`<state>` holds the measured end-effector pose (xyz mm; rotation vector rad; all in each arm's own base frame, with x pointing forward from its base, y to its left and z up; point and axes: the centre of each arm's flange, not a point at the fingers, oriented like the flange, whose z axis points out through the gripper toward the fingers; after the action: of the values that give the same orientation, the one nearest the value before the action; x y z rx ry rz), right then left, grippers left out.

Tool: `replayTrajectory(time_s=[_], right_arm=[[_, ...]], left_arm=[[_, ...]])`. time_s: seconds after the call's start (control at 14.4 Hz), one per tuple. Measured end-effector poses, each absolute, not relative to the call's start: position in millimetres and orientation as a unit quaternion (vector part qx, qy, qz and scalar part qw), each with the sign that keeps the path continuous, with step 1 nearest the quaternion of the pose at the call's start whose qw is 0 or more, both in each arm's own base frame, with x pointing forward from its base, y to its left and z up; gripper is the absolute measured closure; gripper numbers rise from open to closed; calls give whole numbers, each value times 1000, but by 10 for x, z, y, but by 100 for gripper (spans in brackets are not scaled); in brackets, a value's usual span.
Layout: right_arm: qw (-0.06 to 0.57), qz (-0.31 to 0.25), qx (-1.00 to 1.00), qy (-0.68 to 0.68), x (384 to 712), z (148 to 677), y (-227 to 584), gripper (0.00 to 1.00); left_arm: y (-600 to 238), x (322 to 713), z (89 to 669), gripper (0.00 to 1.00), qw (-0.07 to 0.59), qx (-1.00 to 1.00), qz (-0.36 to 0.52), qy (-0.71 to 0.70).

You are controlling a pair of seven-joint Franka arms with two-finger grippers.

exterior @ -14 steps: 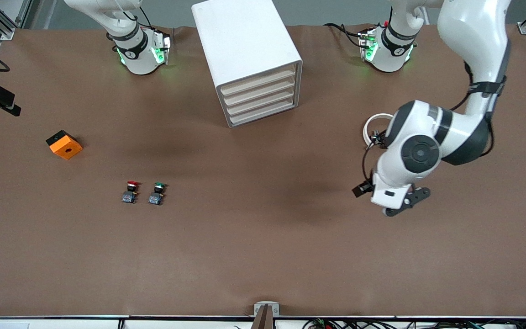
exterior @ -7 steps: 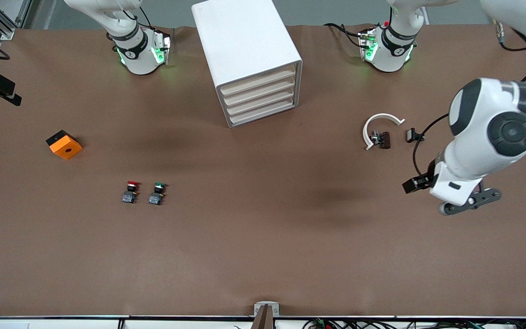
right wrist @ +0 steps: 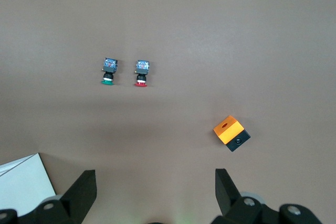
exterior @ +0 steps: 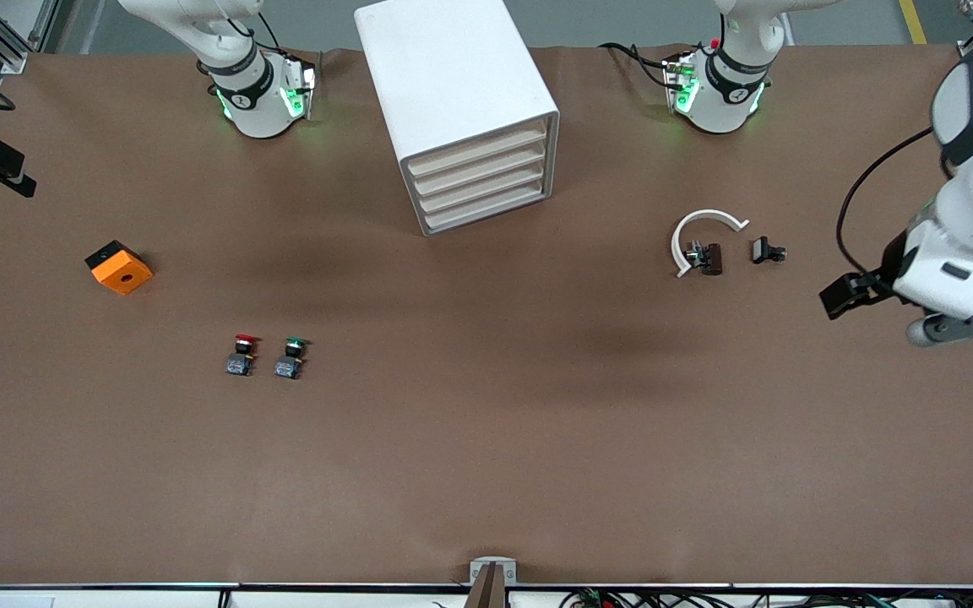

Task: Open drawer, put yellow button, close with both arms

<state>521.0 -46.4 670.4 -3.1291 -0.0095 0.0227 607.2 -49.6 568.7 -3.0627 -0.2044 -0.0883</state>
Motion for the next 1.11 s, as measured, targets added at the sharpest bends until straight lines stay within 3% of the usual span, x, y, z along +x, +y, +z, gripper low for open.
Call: replayTrajectory(time_s=[0.7,1.11], right_arm=[[7,8,-1000,5,5101,6793,-539,0],[8,6,-1000,7,5038,6764,-539,0]], left_arm=[[-592,5179,6610,0,32,-999,-17,-2],[-472,5098,6605,0,-1,-1000,-4,-19]])
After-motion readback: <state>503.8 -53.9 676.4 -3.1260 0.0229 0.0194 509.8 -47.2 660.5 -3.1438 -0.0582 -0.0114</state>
